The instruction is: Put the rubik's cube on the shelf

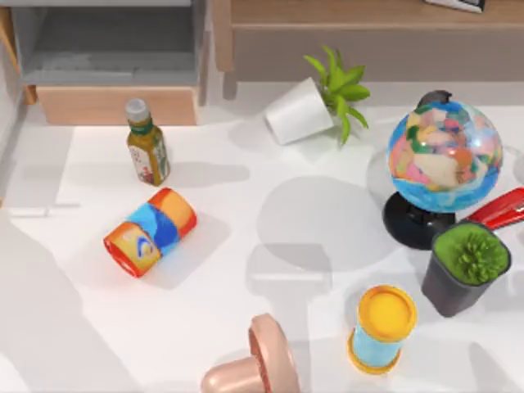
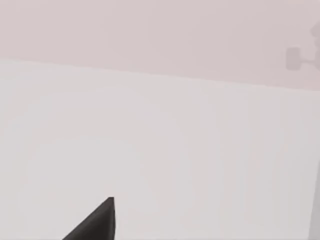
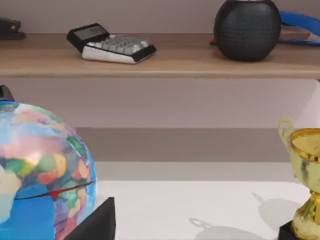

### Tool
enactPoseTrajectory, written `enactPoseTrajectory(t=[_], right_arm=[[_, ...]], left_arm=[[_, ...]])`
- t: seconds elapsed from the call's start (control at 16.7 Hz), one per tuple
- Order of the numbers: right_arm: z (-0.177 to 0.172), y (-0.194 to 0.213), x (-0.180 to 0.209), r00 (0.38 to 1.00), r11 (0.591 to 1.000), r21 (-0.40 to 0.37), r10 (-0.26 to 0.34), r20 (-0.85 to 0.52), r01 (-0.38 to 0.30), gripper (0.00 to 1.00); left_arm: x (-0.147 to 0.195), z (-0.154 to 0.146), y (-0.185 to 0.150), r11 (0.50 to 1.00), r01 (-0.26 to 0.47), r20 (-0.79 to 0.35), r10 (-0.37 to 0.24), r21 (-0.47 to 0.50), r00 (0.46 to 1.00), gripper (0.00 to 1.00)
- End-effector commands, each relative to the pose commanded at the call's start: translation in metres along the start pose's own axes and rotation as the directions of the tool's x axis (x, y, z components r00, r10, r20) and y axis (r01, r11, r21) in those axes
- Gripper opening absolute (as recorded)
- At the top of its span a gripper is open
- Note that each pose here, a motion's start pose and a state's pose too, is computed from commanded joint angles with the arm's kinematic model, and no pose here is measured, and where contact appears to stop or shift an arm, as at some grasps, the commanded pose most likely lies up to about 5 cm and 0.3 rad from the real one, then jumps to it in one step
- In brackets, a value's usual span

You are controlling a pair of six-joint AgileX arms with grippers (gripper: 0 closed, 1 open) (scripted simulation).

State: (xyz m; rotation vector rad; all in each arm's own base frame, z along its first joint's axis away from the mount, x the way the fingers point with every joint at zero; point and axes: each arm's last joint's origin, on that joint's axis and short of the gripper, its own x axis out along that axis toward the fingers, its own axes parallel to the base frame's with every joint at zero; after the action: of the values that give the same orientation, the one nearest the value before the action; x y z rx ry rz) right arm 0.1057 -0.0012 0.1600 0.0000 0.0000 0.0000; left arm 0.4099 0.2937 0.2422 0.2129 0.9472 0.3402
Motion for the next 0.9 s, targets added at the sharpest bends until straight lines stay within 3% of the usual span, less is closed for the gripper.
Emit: enactPoseTrajectory(t=[0.24,0.42,0.66,0.9], right_arm=[[0.000,0.000,0.000,1.000,1.000,0.000,0.000,0.000,0.000,1.00],[0.000,0.000,0.000,1.000,1.000,0.000,0.000,0.000,0.000,1.00],[0.000,0.000,0.000,1.000,1.000,0.000,0.000,0.000,0.000,1.00],[0.000,0.000,0.000,1.000,1.000,0.000,0.000,0.000,0.000,1.00]], left_arm=[[-0.008,0.027,-0.063,0.979,0.150,-0.183,-0.174,-0.141,0.968,1.00],[-0.013,0.038,-0.106,0.956,0.193,-0.301,-0.255,-0.223,0.919,1.00],[-0.010,0.039,-0.139,0.942,0.200,-0.402,-0.300,-0.270,0.865,1.00],[-0.010,0.039,-0.139,0.942,0.200,-0.403,-0.300,-0.271,0.864,1.00]])
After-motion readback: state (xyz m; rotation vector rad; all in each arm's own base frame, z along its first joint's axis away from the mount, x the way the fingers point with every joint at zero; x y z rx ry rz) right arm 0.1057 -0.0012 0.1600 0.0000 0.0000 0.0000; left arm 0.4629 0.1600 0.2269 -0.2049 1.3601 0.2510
